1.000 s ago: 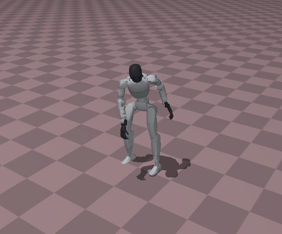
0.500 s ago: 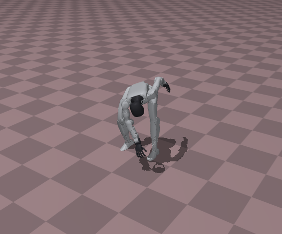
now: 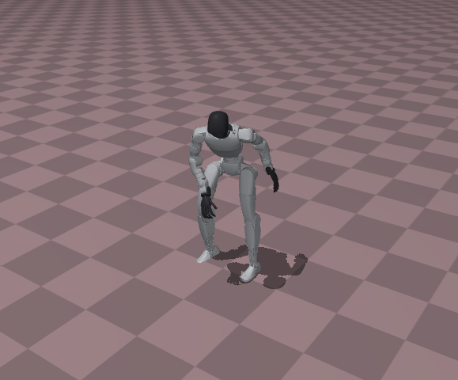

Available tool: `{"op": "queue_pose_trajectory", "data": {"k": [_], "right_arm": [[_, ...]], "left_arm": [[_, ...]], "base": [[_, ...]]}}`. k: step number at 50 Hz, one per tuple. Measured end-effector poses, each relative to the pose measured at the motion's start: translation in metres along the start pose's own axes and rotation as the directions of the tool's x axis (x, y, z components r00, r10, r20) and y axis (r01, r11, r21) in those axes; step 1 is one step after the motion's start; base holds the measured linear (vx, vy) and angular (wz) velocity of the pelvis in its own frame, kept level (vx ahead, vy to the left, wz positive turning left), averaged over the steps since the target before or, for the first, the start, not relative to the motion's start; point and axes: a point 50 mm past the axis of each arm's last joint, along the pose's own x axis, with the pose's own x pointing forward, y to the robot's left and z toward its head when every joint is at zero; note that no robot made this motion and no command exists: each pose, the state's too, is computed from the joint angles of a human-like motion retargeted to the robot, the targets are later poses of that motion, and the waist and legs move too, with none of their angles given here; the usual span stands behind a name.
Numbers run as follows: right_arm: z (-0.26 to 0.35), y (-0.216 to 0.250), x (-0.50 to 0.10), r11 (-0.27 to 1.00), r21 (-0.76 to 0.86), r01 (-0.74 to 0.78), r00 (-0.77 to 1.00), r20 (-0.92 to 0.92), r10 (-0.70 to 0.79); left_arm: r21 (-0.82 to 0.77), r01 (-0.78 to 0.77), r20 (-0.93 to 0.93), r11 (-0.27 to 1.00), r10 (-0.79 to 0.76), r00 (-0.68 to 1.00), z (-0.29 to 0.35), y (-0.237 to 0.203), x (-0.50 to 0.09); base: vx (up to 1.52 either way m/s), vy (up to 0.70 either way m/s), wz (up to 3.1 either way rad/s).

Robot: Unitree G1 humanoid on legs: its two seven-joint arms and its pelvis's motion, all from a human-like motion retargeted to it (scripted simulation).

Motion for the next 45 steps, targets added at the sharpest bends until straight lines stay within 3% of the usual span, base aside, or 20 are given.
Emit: {"op": "queue_pose_trajectory", "data": {"k": [6,11,18,25,33,45], "right_arm": [[-0.06,0.057,-0.077,0.97,0.163,-0.179,0.917,-0.329,0.224],[-0.11,0.076,-0.145,0.921,0.311,-0.233,0.733,-0.567,0.377],[-0.156,0.078,-0.217,0.892,0.416,-0.174,0.443,-0.776,0.448],[-0.17,0.075,-0.247,0.884,0.426,-0.192,0.311,-0.828,0.467],[-0.172,0.075,-0.27,0.858,0.441,-0.262,0.285,-0.815,0.505],[-0.173,0.071,-0.292,0.86,0.467,-0.205,0.267,-0.818,0.509]], "left_arm": [[-0.161,-0.143,-0.044,0.977,0.137,0.99,0.007,0.005,0.007],[-0.124,-0.113,-0.055,0.986,0.107,0.993,0.009,-0.004,0.01],[-0.002,-0.026,-0.022,1.0,0.026,0.999,0.02,-0.014,0.015],[0.054,0.016,-0.018,0.998,-0.015,1.0,0.027,-0.025,0.017],[0.186,0.091,-0.089,0.978,-0.076,0.993,0.001,-0.032,0.009],[0.344,0.181,-0.085,0.921,-0.161,0.983,-0.01,-0.041,0.0]], "base": [[0.21,0.11,-1.0],[0.22,0.14,-0.73],[0.16,0.07,-0.61],[0.09,0.03,-0.69],[0.06,0.01,-0.46],[0.08,0.0,-0.15]]}}
